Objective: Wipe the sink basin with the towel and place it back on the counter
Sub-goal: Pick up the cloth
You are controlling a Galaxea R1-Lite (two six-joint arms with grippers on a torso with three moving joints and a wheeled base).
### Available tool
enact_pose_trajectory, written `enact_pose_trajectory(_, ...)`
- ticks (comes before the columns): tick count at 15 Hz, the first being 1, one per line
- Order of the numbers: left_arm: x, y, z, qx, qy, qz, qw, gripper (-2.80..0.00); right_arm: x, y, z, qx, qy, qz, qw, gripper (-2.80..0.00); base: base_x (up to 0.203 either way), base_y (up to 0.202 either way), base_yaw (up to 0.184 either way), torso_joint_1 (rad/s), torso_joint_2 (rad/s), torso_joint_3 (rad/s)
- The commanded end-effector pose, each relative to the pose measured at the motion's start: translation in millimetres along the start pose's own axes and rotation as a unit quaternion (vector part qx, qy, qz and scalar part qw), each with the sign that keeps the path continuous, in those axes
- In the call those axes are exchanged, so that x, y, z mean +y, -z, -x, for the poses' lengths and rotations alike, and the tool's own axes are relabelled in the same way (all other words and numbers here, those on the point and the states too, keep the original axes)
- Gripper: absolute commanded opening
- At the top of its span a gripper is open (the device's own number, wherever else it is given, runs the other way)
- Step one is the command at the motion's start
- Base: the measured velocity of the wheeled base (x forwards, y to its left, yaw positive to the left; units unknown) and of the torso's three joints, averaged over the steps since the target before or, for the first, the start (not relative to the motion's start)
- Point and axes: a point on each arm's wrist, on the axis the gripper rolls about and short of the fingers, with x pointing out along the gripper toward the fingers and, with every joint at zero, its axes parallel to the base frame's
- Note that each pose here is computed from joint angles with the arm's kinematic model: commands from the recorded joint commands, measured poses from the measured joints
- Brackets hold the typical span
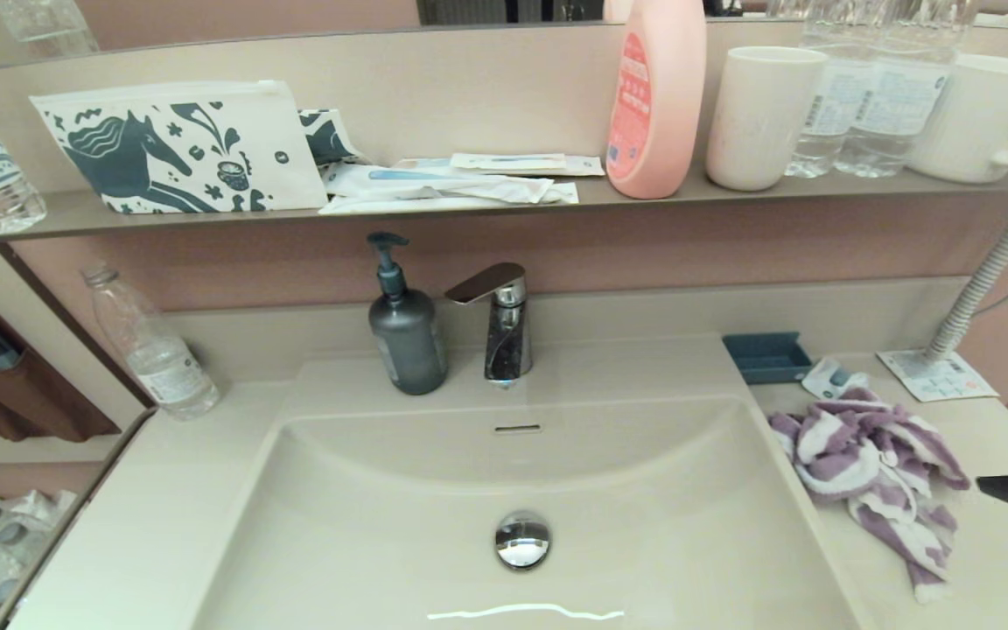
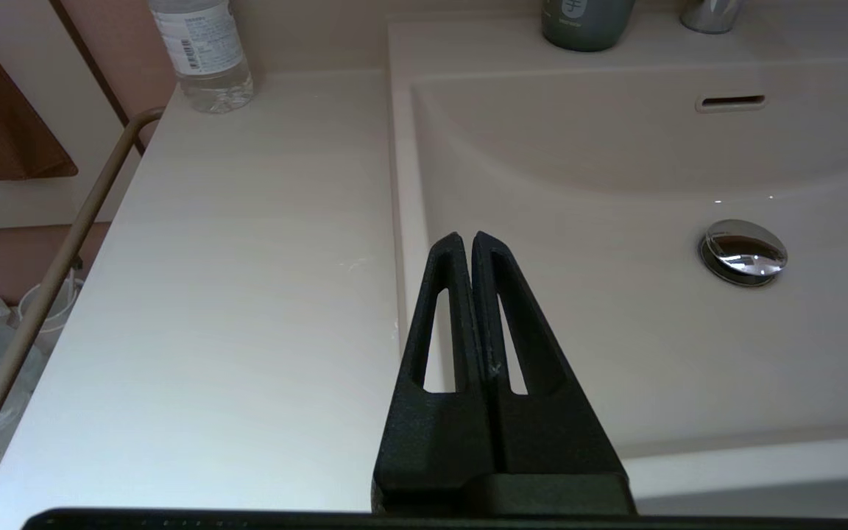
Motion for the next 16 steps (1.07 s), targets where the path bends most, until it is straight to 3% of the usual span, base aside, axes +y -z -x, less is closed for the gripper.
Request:
enact_pose_trajectory(1,0.0,0.0,-0.1,0.001,0.000,-0.001,1.0000,-2.80,3.5,-0.6,-18.1,0.018,-0.050,0.004,0.999,0.00,0.000,0.000,0.000,0.000,0.00,0.000)
enact_pose_trajectory(4,0.0,0.0,-0.1,0.001,0.000,0.000,1.0000,-2.80,1.4,-8.6,-47.3,0.043,-0.064,0.005,0.997,0.00,0.000,0.000,0.000,0.000,0.00,0.000)
enact_pose_trajectory(11,0.0,0.0,-0.1,0.001,0.000,-0.001,1.0000,-2.80,-3.5,-17.0,-105.4,0.060,0.002,0.039,0.997,0.00,0.000,0.000,0.000,0.000,0.00,0.000)
enact_pose_trajectory(16,0.0,0.0,-0.1,0.001,0.000,-0.001,1.0000,-2.80,6.5,-21.4,-119.6,0.059,-0.026,0.050,0.997,0.00,0.000,0.000,0.000,0.000,0.00,0.000)
